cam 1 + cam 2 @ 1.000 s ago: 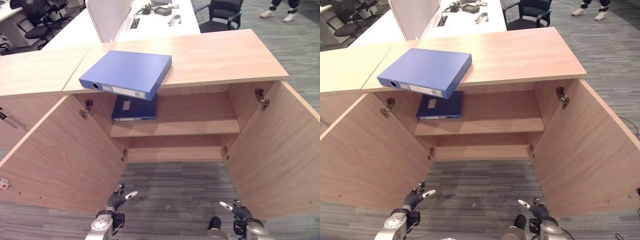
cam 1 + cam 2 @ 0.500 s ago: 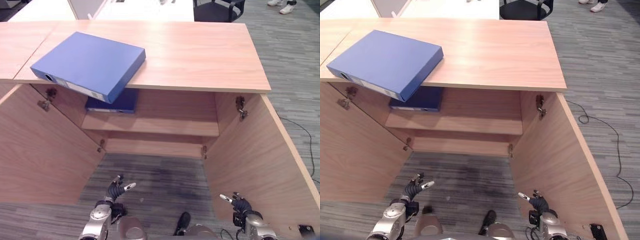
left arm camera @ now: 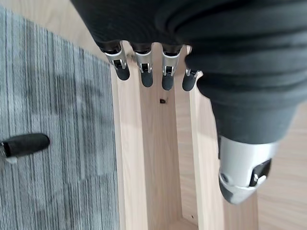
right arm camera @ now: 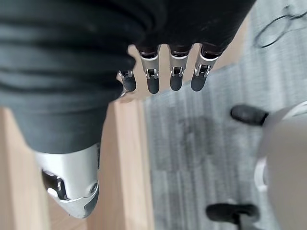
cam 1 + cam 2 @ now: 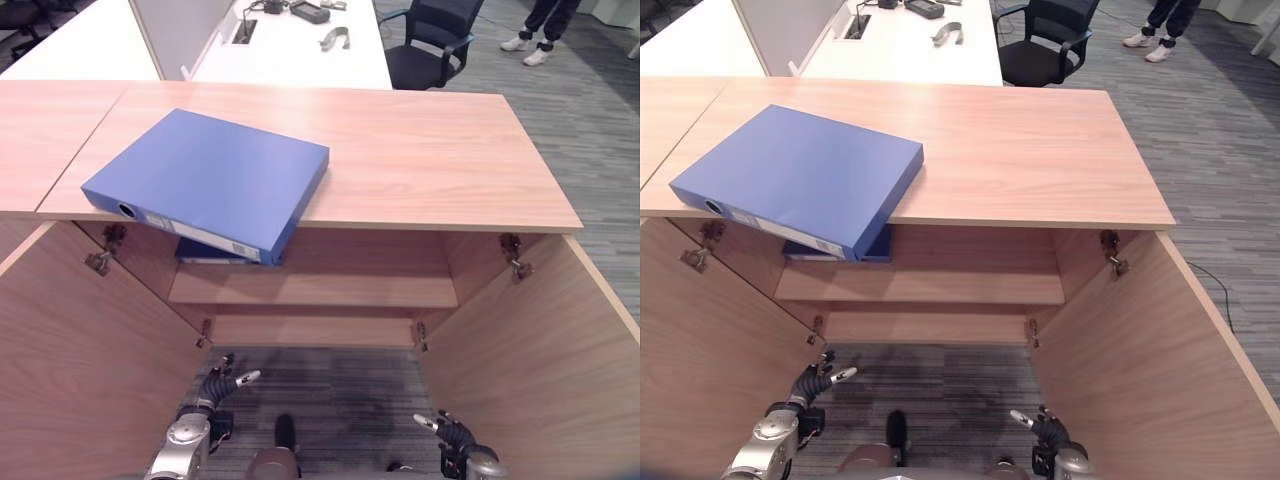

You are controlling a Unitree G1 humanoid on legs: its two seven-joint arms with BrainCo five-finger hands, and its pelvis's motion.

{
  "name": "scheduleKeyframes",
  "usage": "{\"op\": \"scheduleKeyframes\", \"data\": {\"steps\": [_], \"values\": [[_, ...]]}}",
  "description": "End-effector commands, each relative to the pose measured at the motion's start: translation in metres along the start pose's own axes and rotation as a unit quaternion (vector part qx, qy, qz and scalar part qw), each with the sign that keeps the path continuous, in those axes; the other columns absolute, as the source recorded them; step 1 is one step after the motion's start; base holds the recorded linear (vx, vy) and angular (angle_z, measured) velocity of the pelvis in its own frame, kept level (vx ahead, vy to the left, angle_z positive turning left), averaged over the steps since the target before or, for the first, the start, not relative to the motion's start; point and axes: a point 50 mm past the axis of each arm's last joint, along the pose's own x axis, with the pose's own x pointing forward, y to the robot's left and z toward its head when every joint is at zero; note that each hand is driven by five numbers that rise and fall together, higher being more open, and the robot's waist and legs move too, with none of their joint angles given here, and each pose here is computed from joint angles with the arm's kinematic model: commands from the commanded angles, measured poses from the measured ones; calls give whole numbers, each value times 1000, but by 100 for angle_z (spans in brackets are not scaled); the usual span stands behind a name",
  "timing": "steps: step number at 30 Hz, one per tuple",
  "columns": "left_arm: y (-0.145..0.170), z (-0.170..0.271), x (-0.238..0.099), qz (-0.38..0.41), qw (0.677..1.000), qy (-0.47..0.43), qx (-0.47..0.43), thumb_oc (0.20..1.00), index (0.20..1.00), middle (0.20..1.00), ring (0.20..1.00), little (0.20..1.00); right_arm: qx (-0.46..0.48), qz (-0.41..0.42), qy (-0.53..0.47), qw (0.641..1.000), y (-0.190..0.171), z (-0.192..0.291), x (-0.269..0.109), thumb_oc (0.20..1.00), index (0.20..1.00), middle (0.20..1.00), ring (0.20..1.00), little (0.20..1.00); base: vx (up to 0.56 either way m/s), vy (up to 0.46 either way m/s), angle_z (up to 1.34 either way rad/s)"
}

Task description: Put the empty folder in the office cabinet

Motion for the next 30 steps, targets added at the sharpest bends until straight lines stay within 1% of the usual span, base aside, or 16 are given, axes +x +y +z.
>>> {"op": "scheduleKeyframes", "data": {"steps": [1,5,12,22,26,30], "values": [[-9,21,5,-16,999,-51,7,1000,1000,1000,1000,1000,-5,-23,-36,999,-16,25,4,1000,1000,1000,1000,1000,6,221,20],[-9,23,6,-19,998,-53,16,1000,1000,1000,1000,1000,4,-23,-34,999,-13,24,4,1000,1000,1000,1000,1000,3,118,10],[-2,26,6,-8,998,-54,9,1000,1000,1000,1000,1000,1,3,-29,1000,3,23,6,1000,1000,1000,1000,1000,30,179,-11],[-9,29,8,-16,998,-61,0,1000,1000,1000,1000,1000,-10,-11,-11,1000,-9,10,3,1000,1000,1000,1000,1000,44,-20,21],[-16,21,5,-26,998,-51,1,1000,1000,1000,1000,1000,-17,-27,2,999,-20,5,2,1000,1000,1000,1000,1000,19,-26,3],[-17,17,2,-27,999,-47,-3,1000,1000,1000,1000,1000,-18,-32,6,999,-24,2,1,1000,1000,1000,1000,1000,3,-2,1]]}}
